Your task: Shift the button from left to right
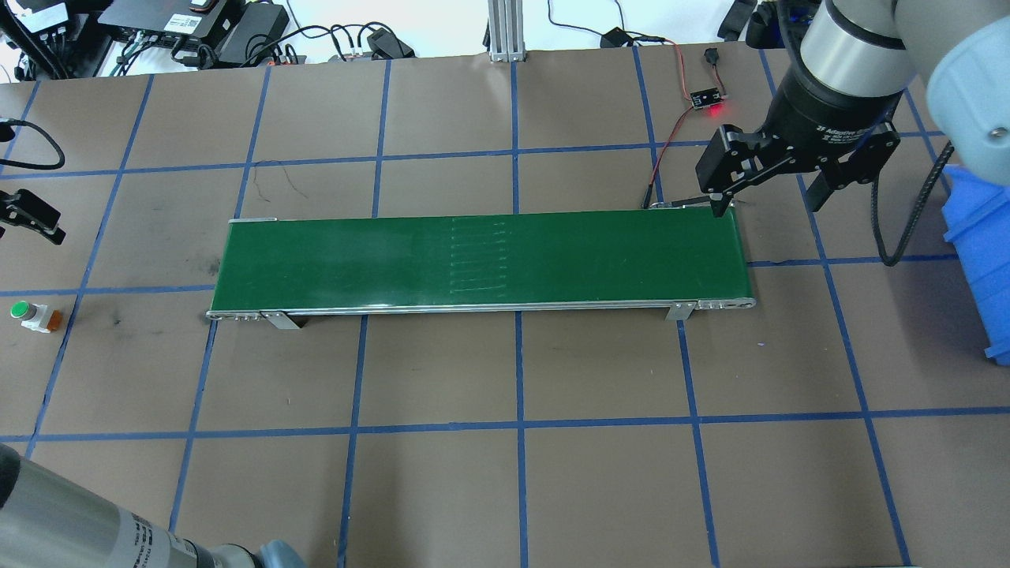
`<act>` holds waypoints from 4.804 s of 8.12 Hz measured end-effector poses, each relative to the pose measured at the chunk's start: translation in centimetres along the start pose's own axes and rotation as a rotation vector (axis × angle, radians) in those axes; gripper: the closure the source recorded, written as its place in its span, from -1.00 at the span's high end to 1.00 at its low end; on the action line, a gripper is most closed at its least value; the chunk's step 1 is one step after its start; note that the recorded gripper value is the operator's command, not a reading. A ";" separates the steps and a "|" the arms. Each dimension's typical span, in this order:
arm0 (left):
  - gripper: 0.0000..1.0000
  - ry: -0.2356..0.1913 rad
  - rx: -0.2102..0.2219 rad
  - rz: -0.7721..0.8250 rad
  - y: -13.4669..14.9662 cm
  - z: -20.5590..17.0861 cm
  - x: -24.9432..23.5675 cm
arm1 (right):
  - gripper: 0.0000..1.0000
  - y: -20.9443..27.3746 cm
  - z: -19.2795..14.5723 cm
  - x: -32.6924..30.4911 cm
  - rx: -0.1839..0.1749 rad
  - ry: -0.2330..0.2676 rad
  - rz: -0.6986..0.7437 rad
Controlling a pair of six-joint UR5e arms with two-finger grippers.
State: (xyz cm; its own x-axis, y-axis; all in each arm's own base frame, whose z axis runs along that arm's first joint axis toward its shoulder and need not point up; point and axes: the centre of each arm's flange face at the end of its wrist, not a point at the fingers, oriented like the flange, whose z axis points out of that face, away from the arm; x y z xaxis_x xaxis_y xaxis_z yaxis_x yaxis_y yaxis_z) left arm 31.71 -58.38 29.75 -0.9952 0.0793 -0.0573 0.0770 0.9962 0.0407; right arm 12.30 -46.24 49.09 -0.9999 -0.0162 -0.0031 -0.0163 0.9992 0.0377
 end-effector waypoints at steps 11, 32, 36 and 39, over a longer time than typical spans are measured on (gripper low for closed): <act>-0.20 0.087 -0.090 0.049 5.6 11.0 -4.3 | 1.00 0.0 0.1 -0.1 -0.002 0.000 -0.002; -1.00 0.053 -0.087 0.021 -4.6 -4.3 34.3 | 1.00 0.0 0.1 -0.1 -0.002 0.000 -0.001; -1.00 0.072 -0.109 -0.064 -4.7 -2.7 34.6 | 1.00 0.0 0.1 0.0 -0.001 0.000 -0.001; -0.97 0.077 -0.118 -0.069 -4.5 -0.5 34.8 | 1.00 0.0 0.1 0.0 -0.002 0.000 -0.001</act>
State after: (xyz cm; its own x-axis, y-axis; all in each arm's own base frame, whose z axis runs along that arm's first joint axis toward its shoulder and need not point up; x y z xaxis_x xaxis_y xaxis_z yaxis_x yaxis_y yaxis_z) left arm -3.35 -60.15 28.08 -0.9999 0.0034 0.0121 0.0052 0.9877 0.1562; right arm 12.34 -46.21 49.01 -0.9998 -0.0170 -0.0032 -0.0172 0.9991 0.0397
